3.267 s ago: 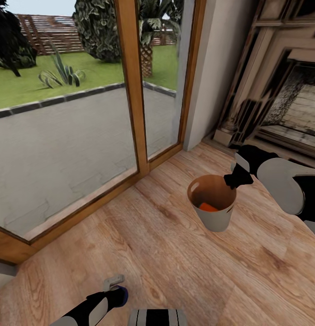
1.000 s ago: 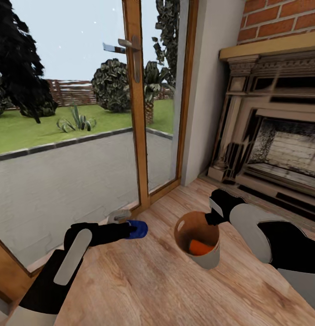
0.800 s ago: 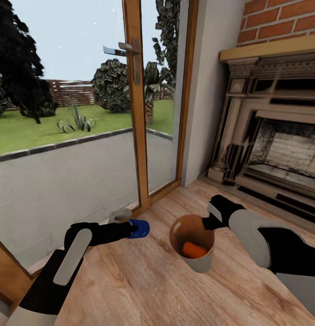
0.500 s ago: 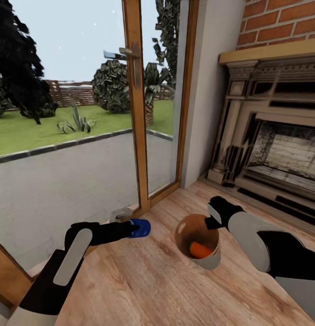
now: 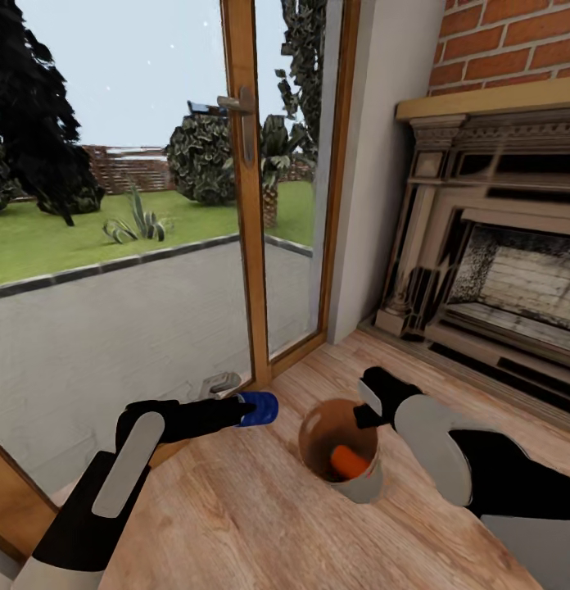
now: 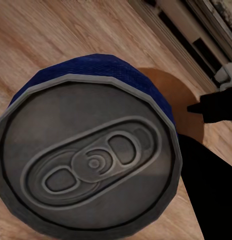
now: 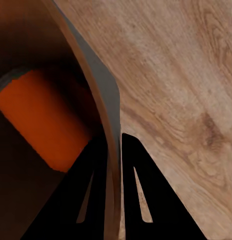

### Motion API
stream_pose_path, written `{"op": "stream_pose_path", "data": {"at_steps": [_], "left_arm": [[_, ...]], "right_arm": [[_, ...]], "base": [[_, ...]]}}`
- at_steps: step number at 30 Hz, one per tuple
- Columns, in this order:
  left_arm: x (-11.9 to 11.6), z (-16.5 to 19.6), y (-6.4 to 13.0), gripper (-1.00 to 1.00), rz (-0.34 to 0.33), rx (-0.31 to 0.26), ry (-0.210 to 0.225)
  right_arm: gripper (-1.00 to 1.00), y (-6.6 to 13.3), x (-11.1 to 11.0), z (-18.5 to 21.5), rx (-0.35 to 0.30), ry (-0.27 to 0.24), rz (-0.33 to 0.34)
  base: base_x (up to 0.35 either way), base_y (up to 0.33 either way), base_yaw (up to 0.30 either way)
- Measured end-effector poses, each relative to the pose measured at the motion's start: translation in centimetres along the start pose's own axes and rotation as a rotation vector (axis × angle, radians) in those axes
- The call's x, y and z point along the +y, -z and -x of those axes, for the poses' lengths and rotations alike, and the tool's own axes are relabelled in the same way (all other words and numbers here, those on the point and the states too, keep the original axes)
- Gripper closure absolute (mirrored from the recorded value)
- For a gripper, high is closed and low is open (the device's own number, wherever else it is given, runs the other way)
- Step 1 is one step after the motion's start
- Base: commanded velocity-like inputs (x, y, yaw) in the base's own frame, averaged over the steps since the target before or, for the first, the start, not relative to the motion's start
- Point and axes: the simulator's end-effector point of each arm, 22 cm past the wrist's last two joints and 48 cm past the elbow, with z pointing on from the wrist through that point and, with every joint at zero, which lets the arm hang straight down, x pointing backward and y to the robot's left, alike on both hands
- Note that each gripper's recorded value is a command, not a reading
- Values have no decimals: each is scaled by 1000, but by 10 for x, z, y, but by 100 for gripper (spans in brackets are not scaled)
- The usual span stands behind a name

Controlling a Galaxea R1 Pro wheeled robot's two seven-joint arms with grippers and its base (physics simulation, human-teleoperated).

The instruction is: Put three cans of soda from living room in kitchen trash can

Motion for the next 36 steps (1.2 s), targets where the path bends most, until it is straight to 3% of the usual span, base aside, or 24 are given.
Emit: {"op": "stream_pose_path", "data": {"at_steps": [1,3,8,9,12,14,15,20,24,29,36], "left_arm": [[0,0,0,100,-1,0,0],[-1,0,0,100,-3,0,1],[-3,0,0,100,-7,-1,2],[-4,0,-1,100,-8,-1,2],[-10,-1,-3,100,-19,2,4],[-28,-8,-11,100,-48,14,1],[-40,-15,-16,100,-63,30,-10],[-54,-27,-23,100,-74,58,-34],[-56,-32,-27,100,-74,71,-36],[-59,-37,-32,100,-72,81,-40],[-61,-46,-43,100,-53,94,-49]], "right_arm": [[100,0,10,-2,5,-33,39],[100,0,16,-3,8,-40,53],[100,0,-6,-1,-4,96,-81],[100,1,-1,-2,-3,100,-75],[100,1,24,-6,8,31,17],[100,2,38,-7,11,17,50],[100,3,40,-7,9,28,48],[100,5,34,-3,-5,99,-10],[100,8,51,-3,-5,68,53],[100,11,70,-2,-6,65,143],[100,11,73,-1,-9,85,154]], "base": [[0,0,0],[0,0,0],[0,0,0],[0,0,0],[0,0,0],[0,0,0],[0,0,0],[0,0,0],[0,0,0],[0,0,0],[0,0,0]]}}
